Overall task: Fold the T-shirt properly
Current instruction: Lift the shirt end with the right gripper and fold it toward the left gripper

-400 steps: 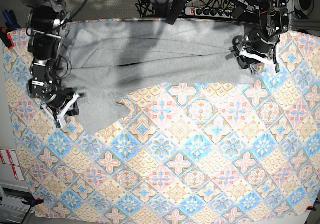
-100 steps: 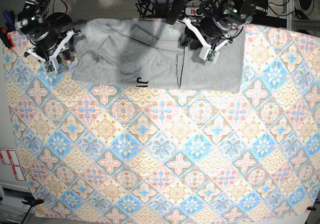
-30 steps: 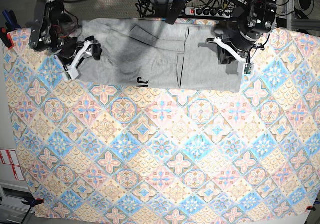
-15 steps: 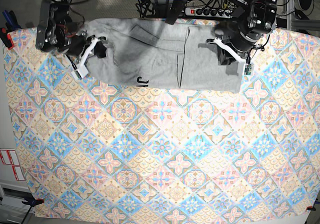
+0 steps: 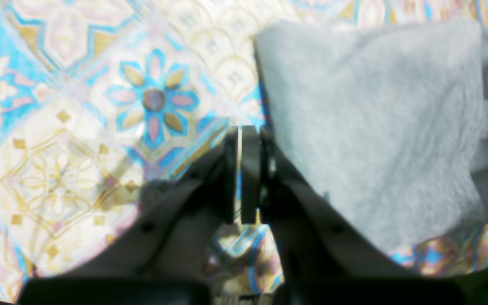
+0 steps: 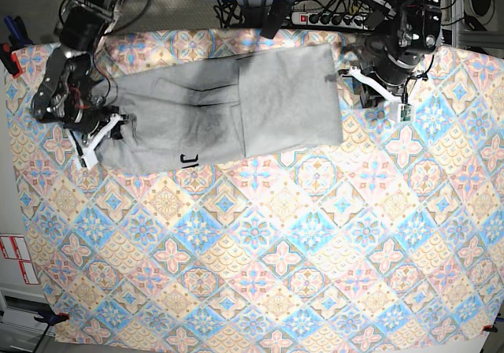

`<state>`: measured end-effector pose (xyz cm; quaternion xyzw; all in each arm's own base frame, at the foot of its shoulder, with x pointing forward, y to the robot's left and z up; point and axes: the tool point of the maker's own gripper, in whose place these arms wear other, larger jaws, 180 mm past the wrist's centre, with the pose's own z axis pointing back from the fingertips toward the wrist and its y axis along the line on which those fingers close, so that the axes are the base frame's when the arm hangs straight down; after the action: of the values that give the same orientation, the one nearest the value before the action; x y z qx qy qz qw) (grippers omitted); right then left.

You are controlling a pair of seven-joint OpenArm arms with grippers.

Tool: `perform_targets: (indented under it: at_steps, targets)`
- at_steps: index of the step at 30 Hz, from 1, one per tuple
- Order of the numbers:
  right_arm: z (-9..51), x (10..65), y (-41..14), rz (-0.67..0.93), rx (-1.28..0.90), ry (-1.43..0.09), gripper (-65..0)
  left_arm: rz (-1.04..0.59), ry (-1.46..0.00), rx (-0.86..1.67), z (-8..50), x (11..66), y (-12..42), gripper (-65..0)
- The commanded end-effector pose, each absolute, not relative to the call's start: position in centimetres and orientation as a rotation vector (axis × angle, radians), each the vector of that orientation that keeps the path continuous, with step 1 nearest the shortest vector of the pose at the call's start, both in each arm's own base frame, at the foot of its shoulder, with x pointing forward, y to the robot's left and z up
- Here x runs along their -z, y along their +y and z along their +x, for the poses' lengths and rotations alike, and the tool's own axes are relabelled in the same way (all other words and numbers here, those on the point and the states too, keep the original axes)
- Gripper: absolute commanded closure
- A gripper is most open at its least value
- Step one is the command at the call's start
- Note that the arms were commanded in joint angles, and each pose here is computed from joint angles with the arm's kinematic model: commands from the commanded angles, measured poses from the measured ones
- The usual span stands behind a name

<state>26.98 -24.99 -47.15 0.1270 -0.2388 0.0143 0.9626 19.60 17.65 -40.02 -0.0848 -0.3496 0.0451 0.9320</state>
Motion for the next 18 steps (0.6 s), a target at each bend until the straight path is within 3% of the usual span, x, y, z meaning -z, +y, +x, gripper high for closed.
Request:
perform_targets:
  at_steps: [1, 8, 18]
  targets:
    - [28.2, 45.9, -26.6, 0.204, -0.039, -0.518, -0.3, -0.171, -0.753, -0.092, 20.2, 39.1, 18.0, 0.0]
    - [28.4, 42.1, -26.5, 0.1, -0.163, -0.588, -0.3, -0.156, -0.756, -0.106, 20.1, 39.0, 18.7, 0.0]
    - [28.7, 34.9, -11.2, 0.34, -0.571, -0.808, -0.3, -0.151, -0.744, -0.108, 19.7, 39.3, 18.8, 0.0]
